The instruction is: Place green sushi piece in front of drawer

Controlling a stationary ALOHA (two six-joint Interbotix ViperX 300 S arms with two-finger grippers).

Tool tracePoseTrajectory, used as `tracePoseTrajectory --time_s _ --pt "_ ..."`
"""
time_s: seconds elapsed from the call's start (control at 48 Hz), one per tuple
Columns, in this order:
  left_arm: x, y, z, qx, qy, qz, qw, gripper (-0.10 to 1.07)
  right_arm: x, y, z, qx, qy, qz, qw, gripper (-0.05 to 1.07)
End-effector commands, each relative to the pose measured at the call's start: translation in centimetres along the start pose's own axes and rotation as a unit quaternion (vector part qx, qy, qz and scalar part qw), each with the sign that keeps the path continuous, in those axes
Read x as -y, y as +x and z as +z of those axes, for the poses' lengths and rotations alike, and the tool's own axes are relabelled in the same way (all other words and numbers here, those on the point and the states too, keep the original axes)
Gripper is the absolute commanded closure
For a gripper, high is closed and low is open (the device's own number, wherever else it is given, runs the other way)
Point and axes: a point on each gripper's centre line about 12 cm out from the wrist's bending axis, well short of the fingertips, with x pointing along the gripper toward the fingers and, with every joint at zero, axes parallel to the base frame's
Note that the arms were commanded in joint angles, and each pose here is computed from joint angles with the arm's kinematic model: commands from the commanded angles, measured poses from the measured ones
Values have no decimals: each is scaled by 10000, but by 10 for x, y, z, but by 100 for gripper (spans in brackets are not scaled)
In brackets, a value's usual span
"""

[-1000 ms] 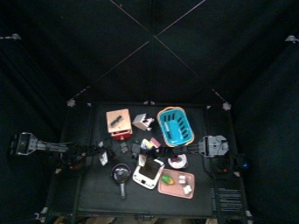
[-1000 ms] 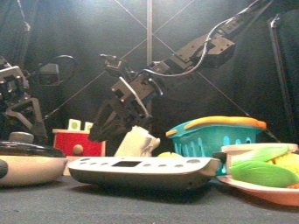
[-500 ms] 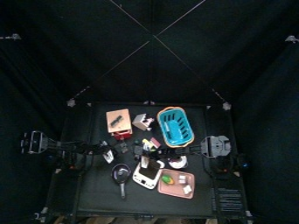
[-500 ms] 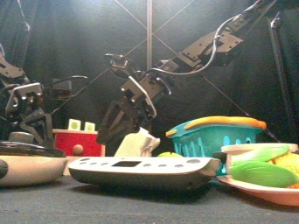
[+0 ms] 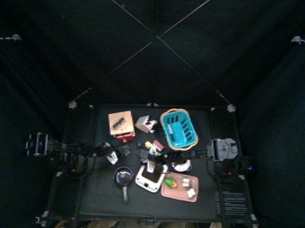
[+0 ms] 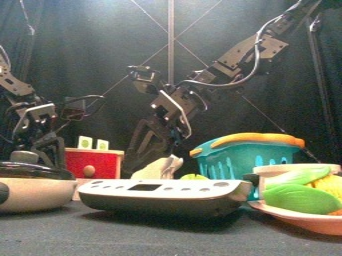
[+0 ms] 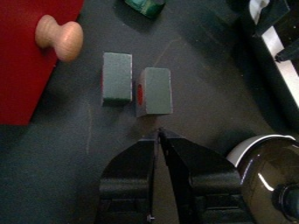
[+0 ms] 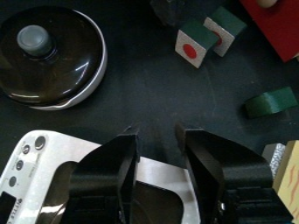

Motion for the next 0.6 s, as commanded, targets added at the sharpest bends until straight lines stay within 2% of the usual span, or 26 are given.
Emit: tracePoseTrajectory --time_s 0.0,0.583 --pt "1 2 9 126 -63 13 9999 42 -2 -19 27 374 -1 37 9993 28" --pt "1 11 16 135 -93 82 9998 42 -2 -20 29 398 15 48 9992 28"
